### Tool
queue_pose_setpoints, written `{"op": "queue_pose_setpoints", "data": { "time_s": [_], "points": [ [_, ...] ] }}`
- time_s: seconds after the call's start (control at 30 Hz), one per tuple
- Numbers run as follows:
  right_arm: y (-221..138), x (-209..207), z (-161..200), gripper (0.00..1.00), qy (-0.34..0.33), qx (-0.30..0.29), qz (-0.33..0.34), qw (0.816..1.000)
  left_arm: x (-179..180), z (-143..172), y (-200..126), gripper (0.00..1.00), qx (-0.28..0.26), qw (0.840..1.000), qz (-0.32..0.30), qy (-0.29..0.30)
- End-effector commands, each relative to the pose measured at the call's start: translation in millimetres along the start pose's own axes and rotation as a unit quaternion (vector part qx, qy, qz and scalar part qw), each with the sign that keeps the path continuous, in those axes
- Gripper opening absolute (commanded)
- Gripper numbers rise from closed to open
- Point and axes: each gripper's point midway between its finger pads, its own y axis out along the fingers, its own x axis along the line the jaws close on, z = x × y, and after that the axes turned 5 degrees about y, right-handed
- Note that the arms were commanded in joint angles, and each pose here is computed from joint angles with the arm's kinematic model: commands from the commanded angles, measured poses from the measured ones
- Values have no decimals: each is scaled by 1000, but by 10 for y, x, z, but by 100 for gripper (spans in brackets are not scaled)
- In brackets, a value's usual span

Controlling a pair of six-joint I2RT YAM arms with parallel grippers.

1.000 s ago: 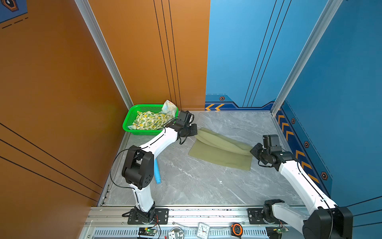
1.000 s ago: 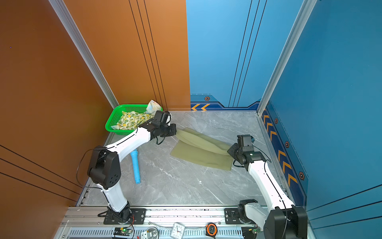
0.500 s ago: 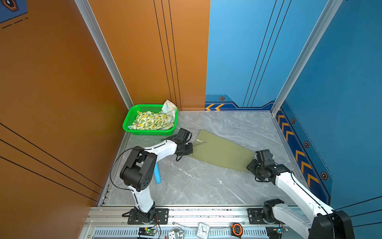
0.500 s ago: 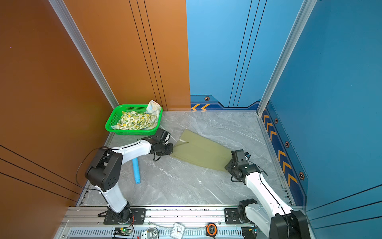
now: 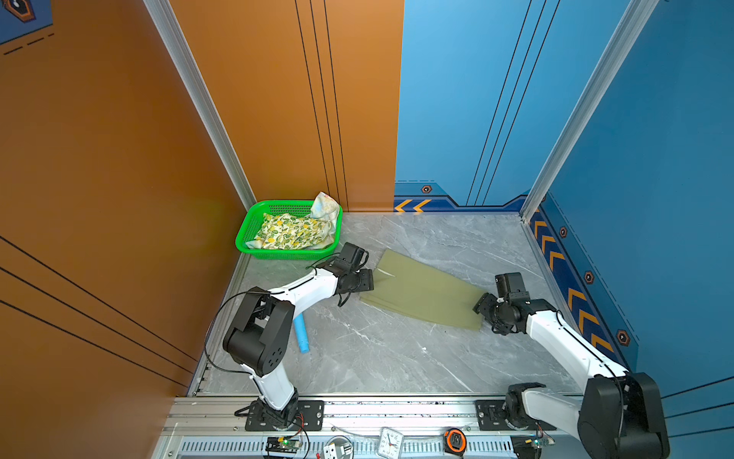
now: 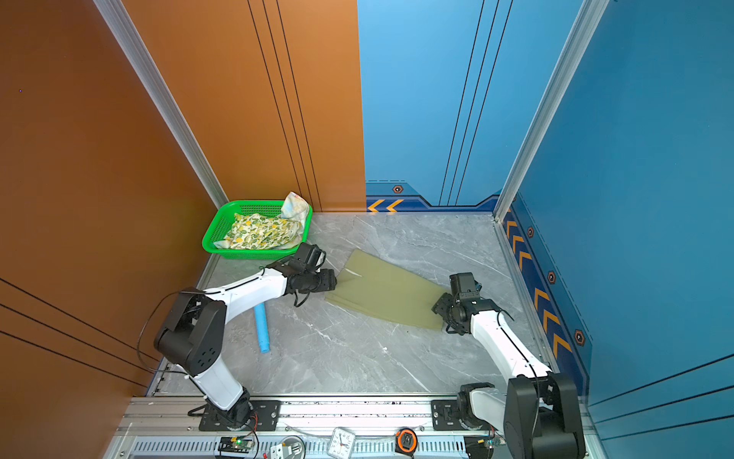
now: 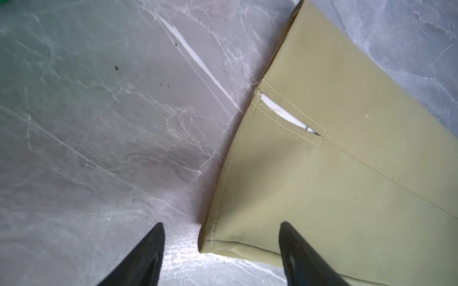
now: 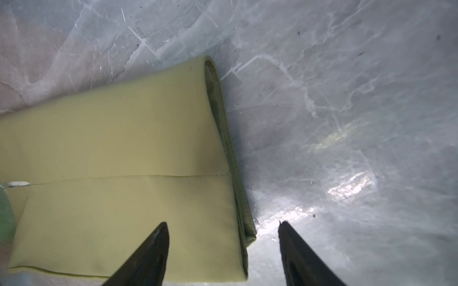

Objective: Fold and stack skirts
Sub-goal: Fold the skirt at the center of the table.

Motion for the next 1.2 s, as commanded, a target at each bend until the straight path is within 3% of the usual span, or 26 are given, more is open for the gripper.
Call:
{"op": "queue_pose_setpoints", "data": {
  "time_s": [0.0,0.4,0.67,1.07,1.17],
  "points": [
    [35,122,-85,71,-7,15,-33,999,-113,-202,-127,79,-24,998,-19,49],
    [324,163,-153,65,4,44,-46,998,-621,-262,156,80,-2,987,-29,161],
    [486,42,-82,59,-2,55,-25,998,-394,-138,358,80,31,985,-62,160],
    [566,84,-129,22,-17,47,-33,998,-106,-228,511,77,43,991,-48,118],
    [531,136,-199,7,-24,36,-38,998,-159,-183,593,71,51,992,-24,112]
  ]
}}
